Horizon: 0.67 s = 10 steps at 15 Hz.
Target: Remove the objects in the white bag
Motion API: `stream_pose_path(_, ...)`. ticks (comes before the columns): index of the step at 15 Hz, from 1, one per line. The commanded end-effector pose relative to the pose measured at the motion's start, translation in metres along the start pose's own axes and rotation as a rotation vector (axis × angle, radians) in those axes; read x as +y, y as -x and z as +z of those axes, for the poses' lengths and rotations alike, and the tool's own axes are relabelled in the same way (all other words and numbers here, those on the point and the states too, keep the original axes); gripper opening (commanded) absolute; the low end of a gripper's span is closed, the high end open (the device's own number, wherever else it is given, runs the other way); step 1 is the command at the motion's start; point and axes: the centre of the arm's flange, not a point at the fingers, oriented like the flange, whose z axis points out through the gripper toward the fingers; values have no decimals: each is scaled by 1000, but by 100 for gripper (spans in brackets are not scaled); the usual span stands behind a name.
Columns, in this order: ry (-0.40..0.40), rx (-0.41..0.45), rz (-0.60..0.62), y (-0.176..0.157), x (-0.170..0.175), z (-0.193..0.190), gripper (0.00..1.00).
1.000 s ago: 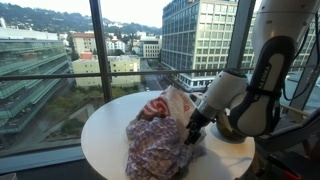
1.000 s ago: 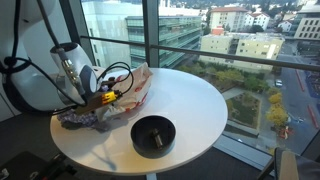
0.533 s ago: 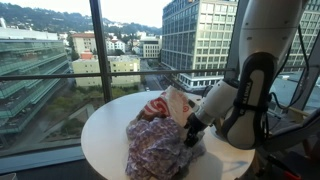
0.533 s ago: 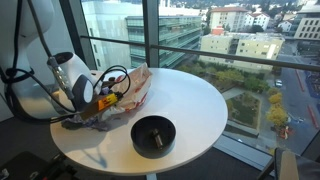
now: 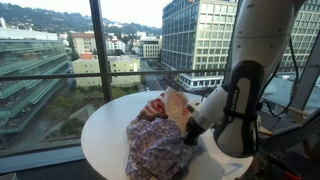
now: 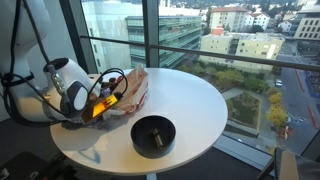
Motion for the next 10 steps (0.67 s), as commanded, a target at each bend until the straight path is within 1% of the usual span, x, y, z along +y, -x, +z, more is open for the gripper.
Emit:
stream_pose_path(1,128,-42,-85,2,13,-1,8)
stream_pose_path(3,200,-84,-107,10,29,-5,4)
stream_pose_path(5,278,-115,-102,18,49,-9,1)
stream_pose_path(6,320,-124,-88,21,61,-12,5)
stream_pose_path(8,391,-139,-53,27,83,-17,7)
stream_pose_path(10,460,-155,-19,33,108,-21,6)
